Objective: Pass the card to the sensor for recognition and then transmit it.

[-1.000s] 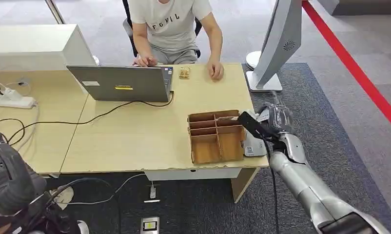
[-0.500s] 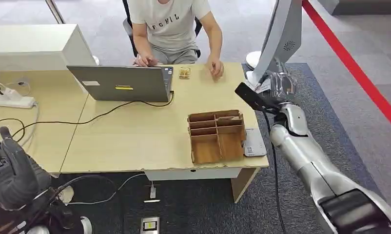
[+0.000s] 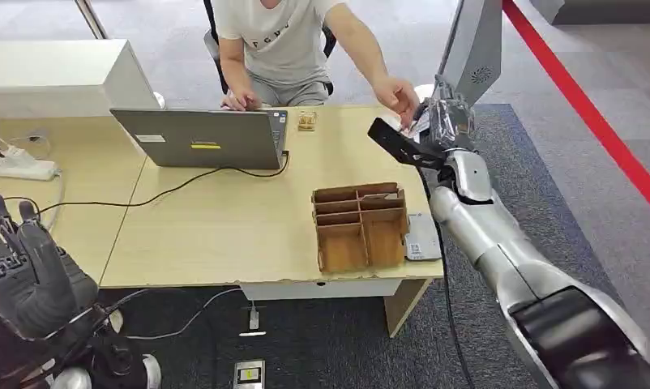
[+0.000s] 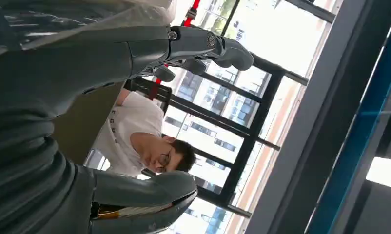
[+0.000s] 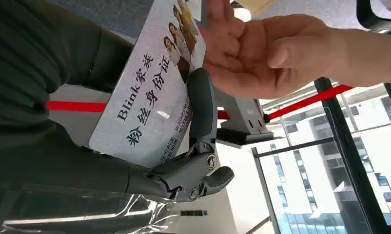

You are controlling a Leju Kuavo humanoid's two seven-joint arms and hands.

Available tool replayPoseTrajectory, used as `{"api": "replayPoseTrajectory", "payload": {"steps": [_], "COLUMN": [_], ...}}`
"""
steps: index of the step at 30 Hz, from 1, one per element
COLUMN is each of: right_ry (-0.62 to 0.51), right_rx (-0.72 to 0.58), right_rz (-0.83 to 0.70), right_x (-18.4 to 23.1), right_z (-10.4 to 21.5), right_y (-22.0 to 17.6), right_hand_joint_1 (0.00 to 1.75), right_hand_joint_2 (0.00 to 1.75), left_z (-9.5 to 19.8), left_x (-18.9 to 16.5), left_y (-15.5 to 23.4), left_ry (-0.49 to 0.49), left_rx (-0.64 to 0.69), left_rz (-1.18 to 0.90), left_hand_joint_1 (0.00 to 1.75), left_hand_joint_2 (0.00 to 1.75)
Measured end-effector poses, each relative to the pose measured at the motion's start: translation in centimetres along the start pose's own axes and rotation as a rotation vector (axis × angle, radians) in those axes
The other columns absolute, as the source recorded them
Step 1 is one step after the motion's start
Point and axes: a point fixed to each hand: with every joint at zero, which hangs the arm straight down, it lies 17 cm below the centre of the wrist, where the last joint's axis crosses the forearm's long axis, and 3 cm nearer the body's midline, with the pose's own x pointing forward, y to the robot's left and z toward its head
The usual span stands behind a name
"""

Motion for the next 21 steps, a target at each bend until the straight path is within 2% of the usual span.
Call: {"api": "replayPoseTrajectory", "payload": {"steps": [21], "right_ry": [0.043], "right_rx": [0.012], "right_rz": [0.013], "right_x": [-0.5], "right_z": [-0.2], "right_y": [0.8], "right_hand_joint_1": [1.75], "right_hand_joint_2": [1.75], "left_z": [0.2], "left_x": [-0.9], "left_y": [-0.5], "left_ry": [0.02], "left_rx": [-0.015], "left_rz": [0.02], "left_hand_joint_1": [0.0], "left_hand_joint_2": [1.75]}}
